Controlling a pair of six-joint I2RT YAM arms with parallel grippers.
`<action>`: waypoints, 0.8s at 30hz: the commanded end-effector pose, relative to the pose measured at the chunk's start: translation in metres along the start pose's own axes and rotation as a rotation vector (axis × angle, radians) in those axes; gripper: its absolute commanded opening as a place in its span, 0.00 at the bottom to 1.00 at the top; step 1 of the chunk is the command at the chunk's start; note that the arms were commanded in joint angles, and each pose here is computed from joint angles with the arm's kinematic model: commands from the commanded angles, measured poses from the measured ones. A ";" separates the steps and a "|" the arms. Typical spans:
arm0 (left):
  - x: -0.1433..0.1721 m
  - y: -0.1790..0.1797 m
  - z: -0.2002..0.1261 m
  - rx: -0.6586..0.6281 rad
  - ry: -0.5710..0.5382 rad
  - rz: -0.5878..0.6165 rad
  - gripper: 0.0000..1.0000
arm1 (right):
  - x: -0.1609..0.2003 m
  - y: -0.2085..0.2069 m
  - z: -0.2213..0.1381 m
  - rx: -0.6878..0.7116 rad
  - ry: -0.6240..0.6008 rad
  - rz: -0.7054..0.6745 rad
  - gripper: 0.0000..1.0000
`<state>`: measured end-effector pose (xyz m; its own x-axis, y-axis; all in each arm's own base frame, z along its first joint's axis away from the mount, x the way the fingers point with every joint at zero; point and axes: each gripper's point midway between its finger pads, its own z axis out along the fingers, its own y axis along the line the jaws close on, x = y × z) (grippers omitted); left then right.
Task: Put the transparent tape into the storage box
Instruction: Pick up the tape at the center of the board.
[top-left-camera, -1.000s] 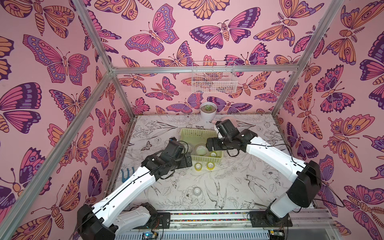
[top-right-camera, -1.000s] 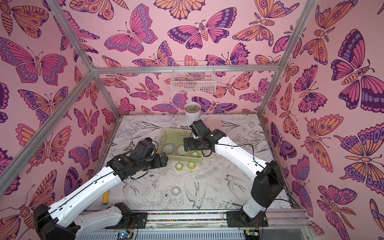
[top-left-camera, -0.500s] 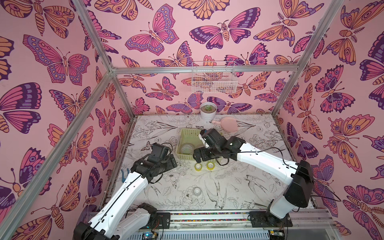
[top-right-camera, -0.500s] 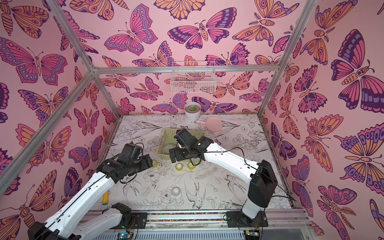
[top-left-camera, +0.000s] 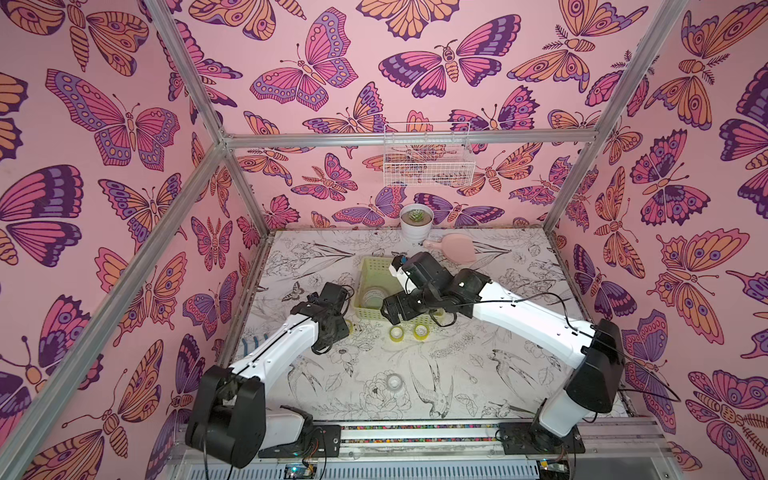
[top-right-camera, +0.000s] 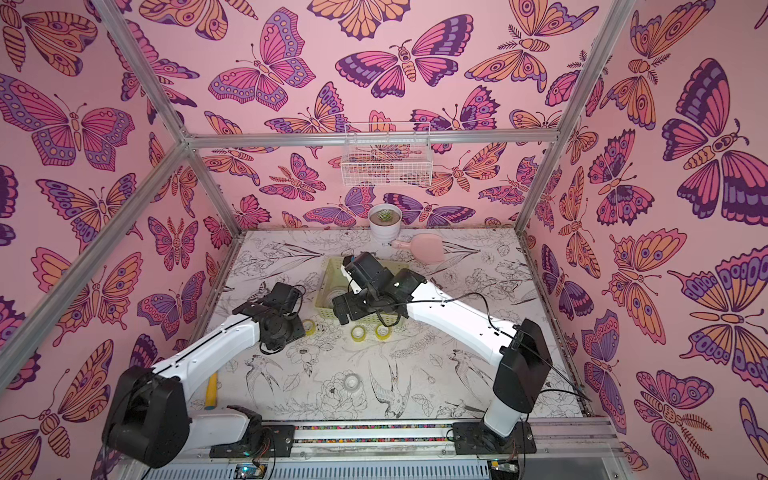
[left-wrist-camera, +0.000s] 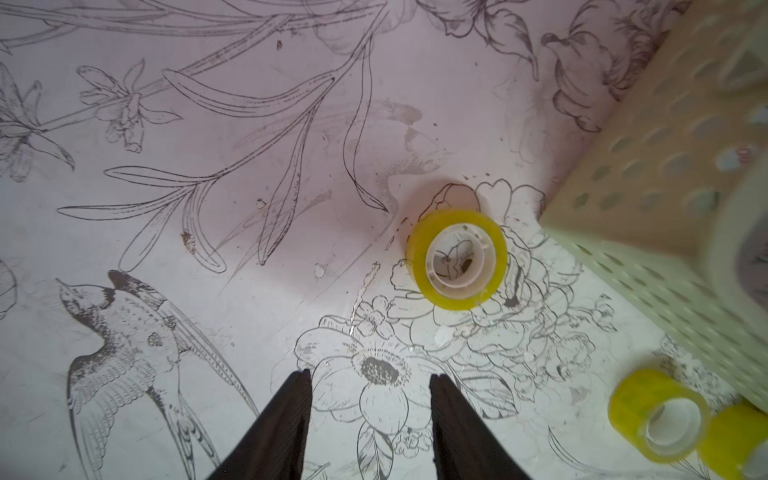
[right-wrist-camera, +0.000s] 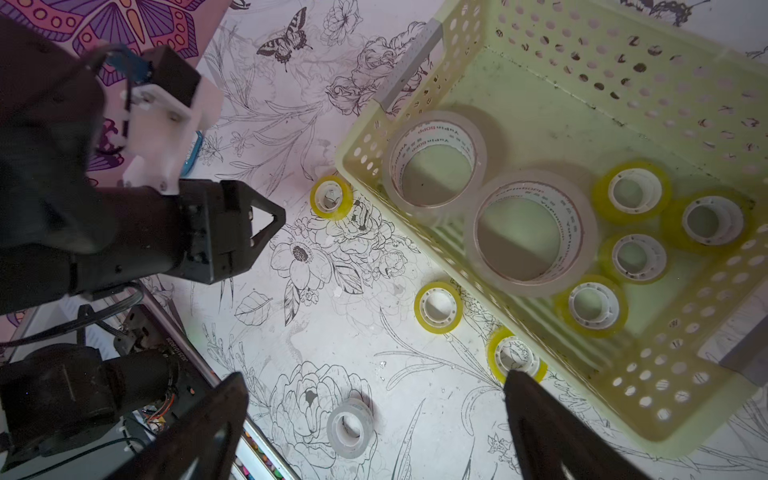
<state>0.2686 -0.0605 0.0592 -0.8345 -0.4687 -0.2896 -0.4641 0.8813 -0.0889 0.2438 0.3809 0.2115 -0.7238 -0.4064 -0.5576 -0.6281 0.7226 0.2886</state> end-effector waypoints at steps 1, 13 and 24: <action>-0.007 -0.007 0.012 0.015 -0.005 -0.001 0.50 | -0.004 0.001 -0.003 0.006 0.007 -0.039 0.99; -0.018 -0.019 0.037 0.029 0.027 0.001 0.51 | -0.001 -0.016 -0.011 0.033 0.007 -0.012 0.99; -0.023 -0.026 0.030 0.055 0.025 0.008 0.51 | -0.001 -0.022 -0.010 0.043 0.010 -0.004 0.99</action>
<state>0.3045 -0.0698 0.0319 -0.8407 -0.4750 -0.2599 -0.4579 0.8799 -0.1268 0.2541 0.3678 0.2083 -0.7262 -0.4163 -0.5472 -0.6217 0.7373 0.2642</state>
